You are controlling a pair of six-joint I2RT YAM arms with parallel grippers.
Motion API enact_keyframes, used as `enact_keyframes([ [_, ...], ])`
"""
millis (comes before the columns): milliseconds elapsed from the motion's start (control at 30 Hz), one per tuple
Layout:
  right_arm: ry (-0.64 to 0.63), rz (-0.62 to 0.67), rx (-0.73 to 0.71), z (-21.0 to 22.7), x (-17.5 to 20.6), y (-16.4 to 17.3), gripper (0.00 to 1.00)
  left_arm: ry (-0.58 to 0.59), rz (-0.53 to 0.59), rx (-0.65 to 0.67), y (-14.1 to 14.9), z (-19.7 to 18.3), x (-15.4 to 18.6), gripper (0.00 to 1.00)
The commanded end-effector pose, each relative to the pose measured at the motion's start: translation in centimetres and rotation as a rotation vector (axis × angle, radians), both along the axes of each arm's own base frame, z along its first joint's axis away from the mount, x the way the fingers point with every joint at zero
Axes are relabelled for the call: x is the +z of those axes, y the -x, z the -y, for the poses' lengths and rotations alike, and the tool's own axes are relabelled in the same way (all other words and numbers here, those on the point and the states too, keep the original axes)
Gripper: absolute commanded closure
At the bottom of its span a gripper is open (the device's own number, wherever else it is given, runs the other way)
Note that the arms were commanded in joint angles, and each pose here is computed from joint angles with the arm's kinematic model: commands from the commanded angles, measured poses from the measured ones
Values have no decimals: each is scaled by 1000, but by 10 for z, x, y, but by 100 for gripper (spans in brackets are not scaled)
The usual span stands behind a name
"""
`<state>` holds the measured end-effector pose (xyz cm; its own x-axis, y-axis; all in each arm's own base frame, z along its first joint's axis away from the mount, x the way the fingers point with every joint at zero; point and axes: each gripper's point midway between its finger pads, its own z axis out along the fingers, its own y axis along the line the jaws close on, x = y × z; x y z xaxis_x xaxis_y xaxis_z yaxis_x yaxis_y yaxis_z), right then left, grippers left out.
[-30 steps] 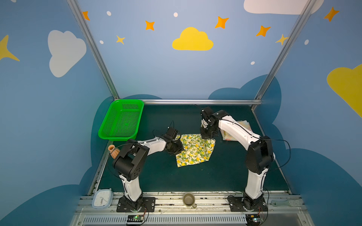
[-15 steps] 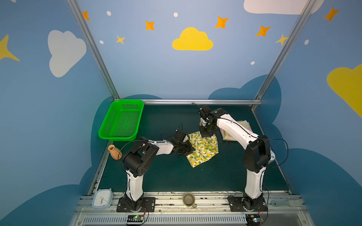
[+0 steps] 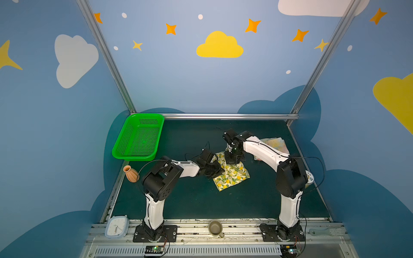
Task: Fold and stack skirts
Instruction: Fold the skirt at the center of the table.
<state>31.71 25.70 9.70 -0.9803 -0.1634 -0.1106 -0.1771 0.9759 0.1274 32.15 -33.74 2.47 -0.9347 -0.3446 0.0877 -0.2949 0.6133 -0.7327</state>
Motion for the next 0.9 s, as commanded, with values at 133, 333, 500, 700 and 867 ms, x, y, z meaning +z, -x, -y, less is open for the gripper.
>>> enact_keyframes([
  [133, -135, 25, -79, -16, 13, 2, 100, -192, -151, -12, 38, -29, -51, 73],
  [333, -157, 18, -107, -14, 5, 2, 100, -224, -78, -39, 30, -30, -20, 73],
  [500, -186, 12, -123, -10, 6, -1, 100, -231, -30, -75, 22, -24, 0, 72],
  [700, -195, 24, -124, -6, 10, -1, 100, -214, -14, -97, 12, -9, 1, 72],
  [867, -200, 30, -128, -5, 14, 0, 100, -218, -17, -106, 7, 0, -5, 72],
])
